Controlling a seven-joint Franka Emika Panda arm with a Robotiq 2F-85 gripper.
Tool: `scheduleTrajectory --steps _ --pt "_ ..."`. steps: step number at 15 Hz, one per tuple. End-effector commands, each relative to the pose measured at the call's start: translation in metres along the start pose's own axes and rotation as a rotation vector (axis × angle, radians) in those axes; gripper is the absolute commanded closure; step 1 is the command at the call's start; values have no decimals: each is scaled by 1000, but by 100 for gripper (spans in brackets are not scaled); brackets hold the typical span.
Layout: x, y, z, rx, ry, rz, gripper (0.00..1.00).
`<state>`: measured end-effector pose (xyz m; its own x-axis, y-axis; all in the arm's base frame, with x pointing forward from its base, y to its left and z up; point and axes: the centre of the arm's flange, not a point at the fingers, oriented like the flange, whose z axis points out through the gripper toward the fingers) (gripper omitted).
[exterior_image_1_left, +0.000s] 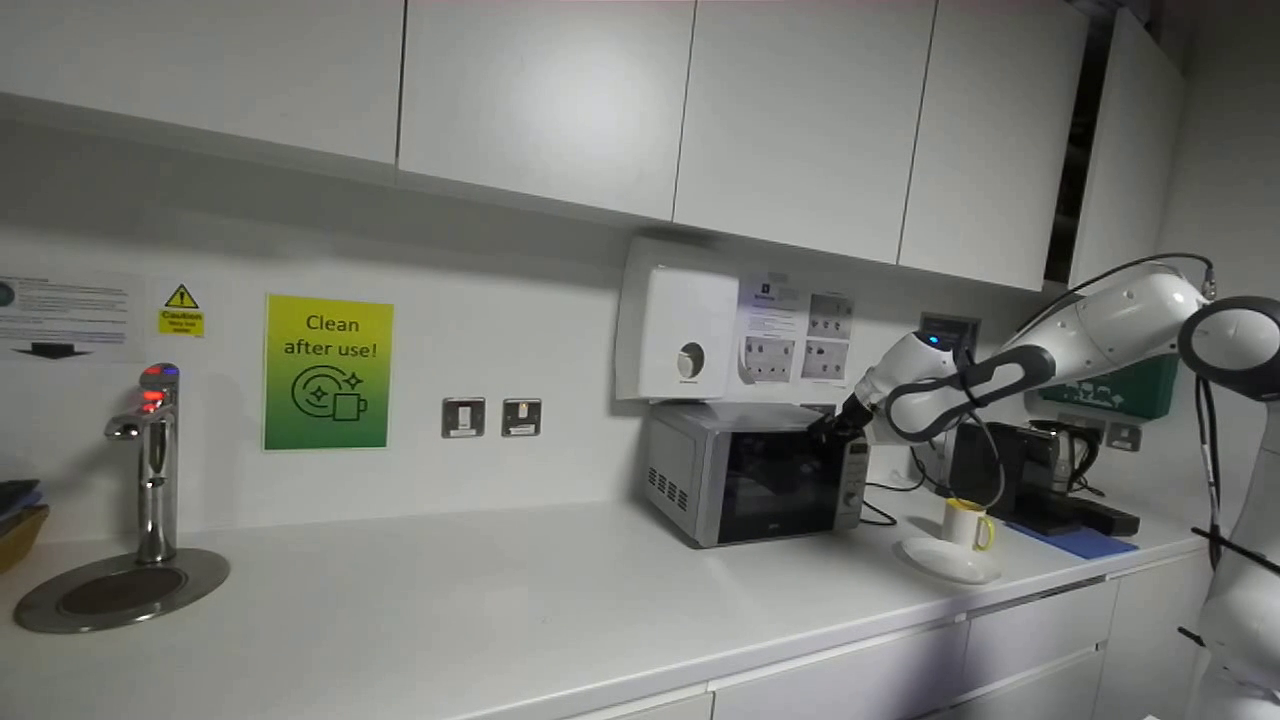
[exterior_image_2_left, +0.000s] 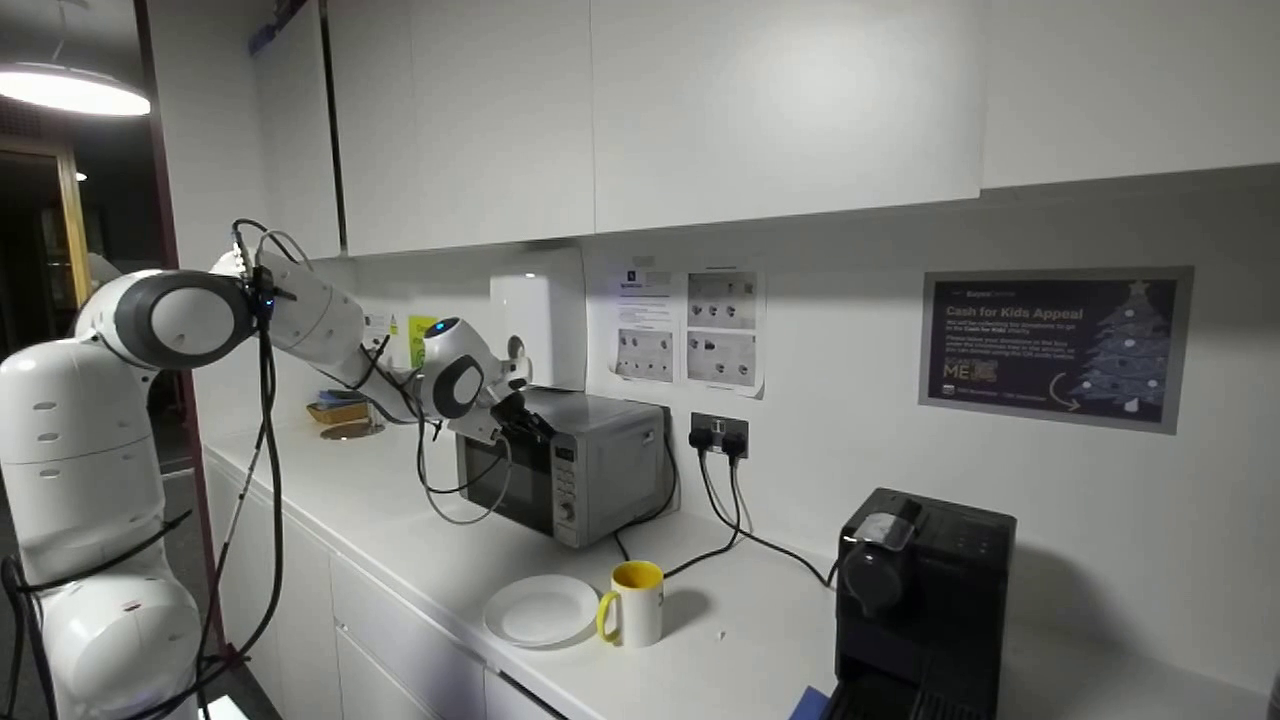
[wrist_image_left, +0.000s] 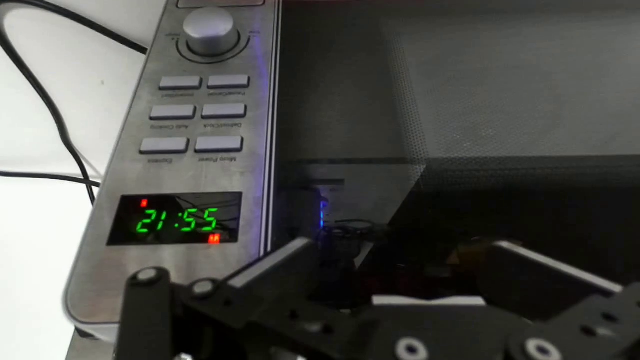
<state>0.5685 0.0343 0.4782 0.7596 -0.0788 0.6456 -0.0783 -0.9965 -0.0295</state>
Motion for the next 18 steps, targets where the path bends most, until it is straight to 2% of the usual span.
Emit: scheduleTrajectory --steps 1,9,14,18 --pt "17 6 1 20 55 -12 0" --pt "4 -17 -23 9 -11 -58 0" --pt "-7 -32 -44 21 -139 -61 0" --pt "-20 -41 -66 78 -248 -27 0"
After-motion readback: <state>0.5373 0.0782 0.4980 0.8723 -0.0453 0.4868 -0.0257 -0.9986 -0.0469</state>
